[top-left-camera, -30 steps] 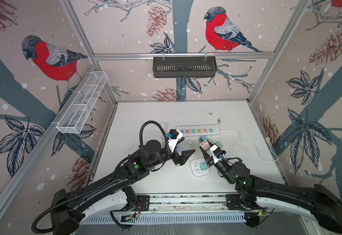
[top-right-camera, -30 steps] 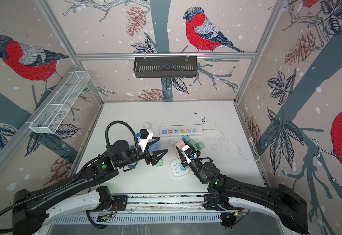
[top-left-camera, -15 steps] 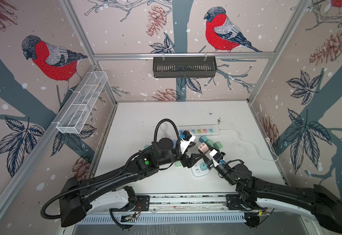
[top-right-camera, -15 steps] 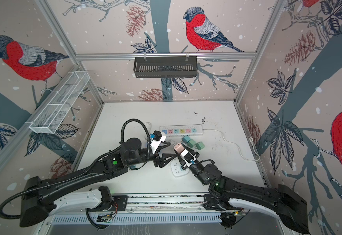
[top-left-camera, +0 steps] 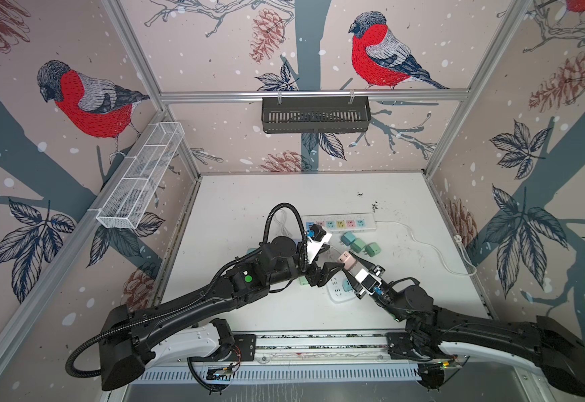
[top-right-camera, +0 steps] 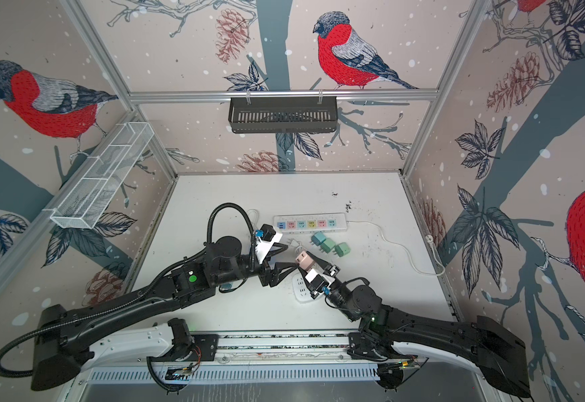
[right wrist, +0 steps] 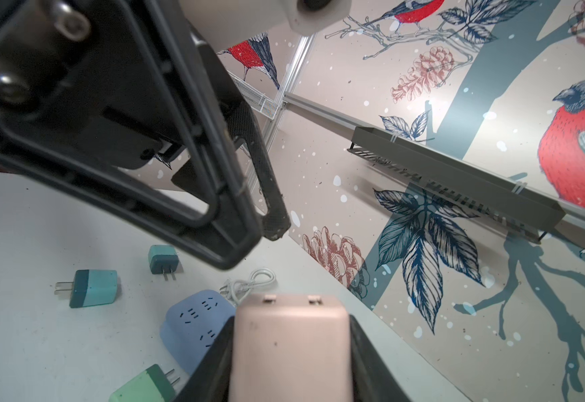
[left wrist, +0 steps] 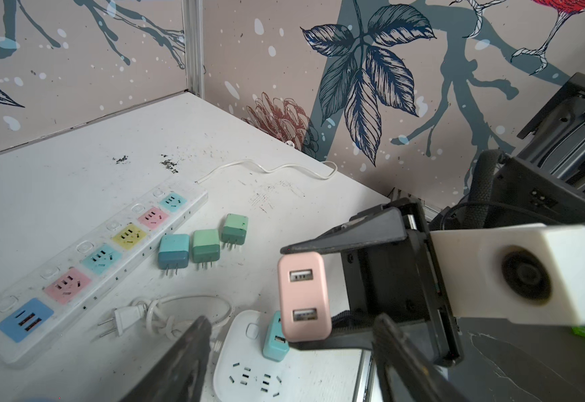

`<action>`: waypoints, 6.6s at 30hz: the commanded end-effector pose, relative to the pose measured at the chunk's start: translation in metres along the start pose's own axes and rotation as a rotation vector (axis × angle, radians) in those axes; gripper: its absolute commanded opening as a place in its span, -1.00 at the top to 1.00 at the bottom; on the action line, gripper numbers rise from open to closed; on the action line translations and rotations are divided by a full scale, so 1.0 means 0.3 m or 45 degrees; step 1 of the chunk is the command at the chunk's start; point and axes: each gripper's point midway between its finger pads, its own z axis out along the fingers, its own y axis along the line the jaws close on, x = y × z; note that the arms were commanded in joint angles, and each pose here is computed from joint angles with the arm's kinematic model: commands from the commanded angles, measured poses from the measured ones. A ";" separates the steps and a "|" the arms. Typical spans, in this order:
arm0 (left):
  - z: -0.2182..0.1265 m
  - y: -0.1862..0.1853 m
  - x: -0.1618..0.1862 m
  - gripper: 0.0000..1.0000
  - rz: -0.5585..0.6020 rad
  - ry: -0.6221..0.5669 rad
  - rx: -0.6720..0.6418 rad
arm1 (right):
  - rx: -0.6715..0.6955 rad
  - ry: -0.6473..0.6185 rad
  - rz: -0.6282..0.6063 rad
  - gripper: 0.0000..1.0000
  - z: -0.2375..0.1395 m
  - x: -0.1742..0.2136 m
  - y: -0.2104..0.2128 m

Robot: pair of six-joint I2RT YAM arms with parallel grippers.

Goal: Insert the plug
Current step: 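Lift the pink adapter toward the left gripper while the left gripper approaches, then close the left gripper on the pink adapter held by the right gripper, then open the right gripper and pull back while the left gripper holds the adapter, then lower the pink adapter with the left gripper onto the white cube socket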

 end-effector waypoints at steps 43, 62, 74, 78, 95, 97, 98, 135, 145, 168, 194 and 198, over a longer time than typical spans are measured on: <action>0.105 -0.044 0.072 -0.07 0.062 0.175 0.095 | -0.019 -0.046 -0.110 0.97 0.003 -0.042 0.028; 0.151 -0.056 0.110 0.59 0.070 0.249 0.141 | -0.007 -0.048 -0.100 0.92 -0.003 -0.043 0.021; 0.087 0.097 0.034 1.00 0.061 0.154 -0.242 | 0.024 -0.070 -0.061 -1.00 -0.011 -0.046 0.001; 0.004 0.193 0.000 1.00 0.068 0.031 -0.473 | 0.041 -0.084 -0.043 -1.00 -0.020 -0.051 -0.013; -0.060 0.161 0.038 1.00 0.351 -0.054 -0.392 | 0.710 0.089 0.600 -1.00 -0.100 0.137 -0.449; -0.038 0.142 0.073 1.00 0.357 0.031 -0.335 | 0.844 0.100 0.744 -1.00 -0.135 0.182 -0.512; -0.027 0.123 0.101 1.00 0.356 0.090 -0.280 | 0.910 0.110 0.831 -1.00 -0.151 0.205 -0.539; 0.213 0.045 0.523 1.00 0.234 0.705 -0.123 | 0.950 0.409 1.134 -0.99 -0.103 0.365 -0.581; 0.260 0.048 0.562 1.00 0.239 0.762 -0.108 | 0.922 0.442 1.131 -1.00 -0.085 0.378 -0.571; 0.292 0.073 0.621 1.00 0.249 0.887 -0.143 | 0.933 0.472 1.130 -0.99 -0.086 0.400 -0.569; 0.321 0.091 0.688 1.00 0.294 1.058 -0.174 | 0.944 0.480 1.137 -0.99 -0.090 0.410 -0.568; 0.322 0.091 0.694 1.00 0.293 1.065 -0.172 | 0.946 0.482 1.138 -0.99 -0.091 0.412 -0.569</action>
